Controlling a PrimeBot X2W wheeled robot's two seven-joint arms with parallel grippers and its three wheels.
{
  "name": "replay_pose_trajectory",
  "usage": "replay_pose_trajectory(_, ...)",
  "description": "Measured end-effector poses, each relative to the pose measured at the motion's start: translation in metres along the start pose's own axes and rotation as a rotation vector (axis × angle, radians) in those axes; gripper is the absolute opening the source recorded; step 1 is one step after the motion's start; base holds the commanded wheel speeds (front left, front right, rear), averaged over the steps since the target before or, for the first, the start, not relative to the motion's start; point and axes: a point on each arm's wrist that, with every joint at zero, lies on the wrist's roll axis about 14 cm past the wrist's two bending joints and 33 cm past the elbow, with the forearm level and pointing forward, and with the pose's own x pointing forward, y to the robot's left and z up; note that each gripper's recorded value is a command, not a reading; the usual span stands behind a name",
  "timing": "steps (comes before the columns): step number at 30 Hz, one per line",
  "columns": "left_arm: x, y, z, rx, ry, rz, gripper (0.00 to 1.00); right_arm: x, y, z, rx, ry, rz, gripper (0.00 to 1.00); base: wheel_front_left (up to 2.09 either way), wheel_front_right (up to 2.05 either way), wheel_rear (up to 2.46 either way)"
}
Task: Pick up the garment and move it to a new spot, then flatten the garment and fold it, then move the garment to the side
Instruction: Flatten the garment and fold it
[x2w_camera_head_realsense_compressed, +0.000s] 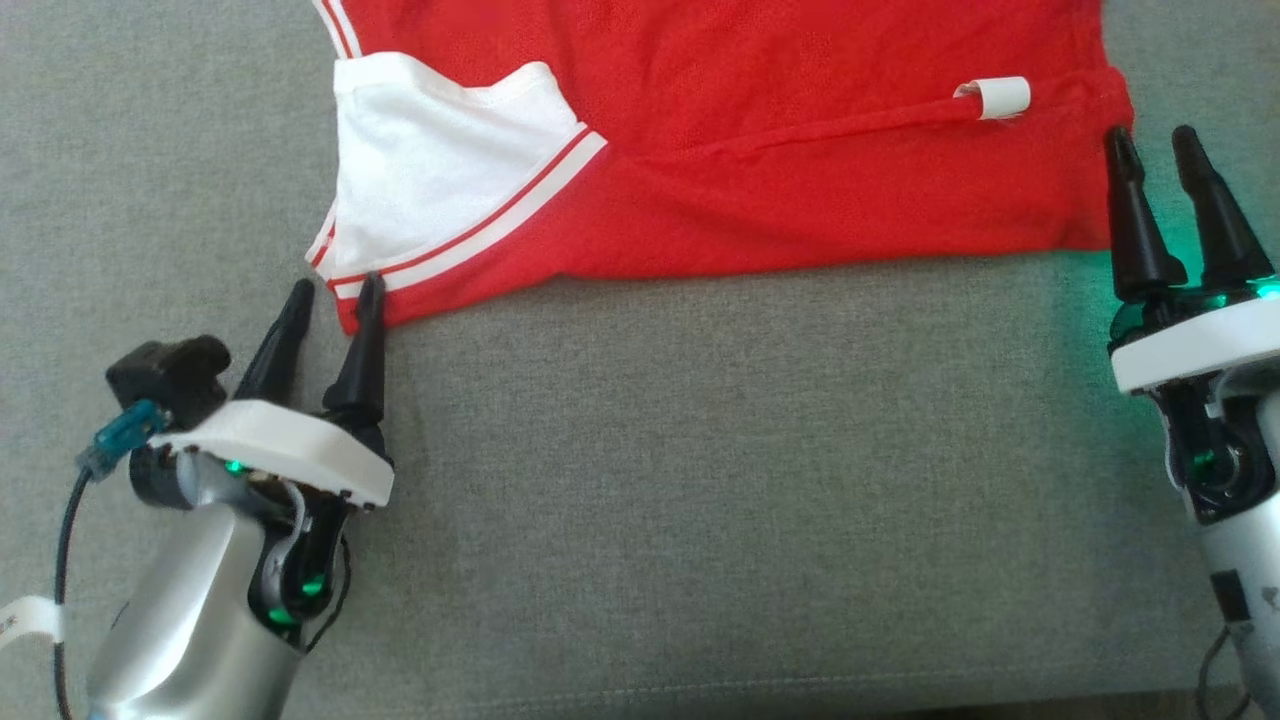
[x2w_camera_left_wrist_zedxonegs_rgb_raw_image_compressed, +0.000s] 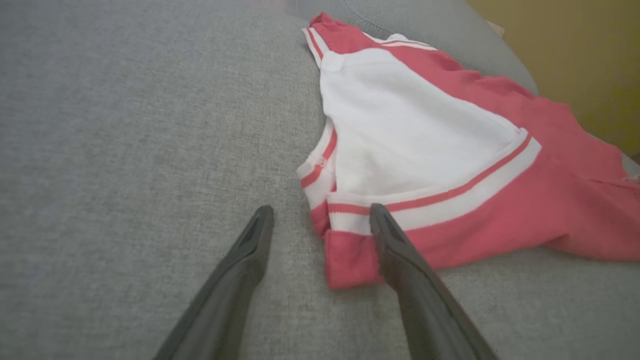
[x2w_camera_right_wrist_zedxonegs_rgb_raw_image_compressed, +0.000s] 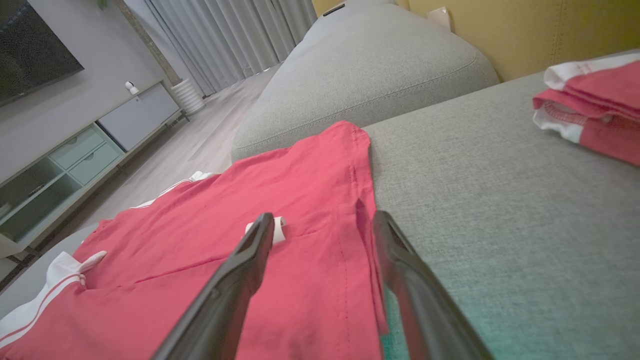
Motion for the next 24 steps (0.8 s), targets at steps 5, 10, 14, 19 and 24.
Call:
replay_pose_trajectory(5, -0.002, -0.005, -0.006, 0.065, 0.040, -0.027, 0.37, -0.001, -0.002, 0.002, -0.001, -0.006, -0.006, 1.00, 0.00, 0.00, 0.00)
replay_pose_trajectory(10, -0.006, -0.012, -0.004, 0.086, 0.044, -0.036, 0.00, -0.002, -0.006, -0.003, 0.003, 0.012, -0.023, 1.00, 0.00, 0.00, 0.00)
replay_pose_trajectory(14, -0.017, -0.012, -0.007, 0.088, 0.055, -0.038, 0.00, -0.006, -0.009, -0.022, 0.037, 0.090, -0.059, 1.00, 0.00, 0.00, 0.00)
replay_pose_trajectory(19, -0.023, -0.011, -0.002, 0.103, 0.053, -0.039, 0.00, -0.006, -0.010, -0.041, 0.070, 0.173, -0.088, 1.00, 0.00, 0.00, 0.00)
replay_pose_trajectory(24, -0.029, -0.005, 0.001, 0.123, 0.058, -0.031, 0.00, 0.003, -0.014, -0.040, 0.039, 0.199, -0.104, 1.00, 0.00, 0.00, 0.00)
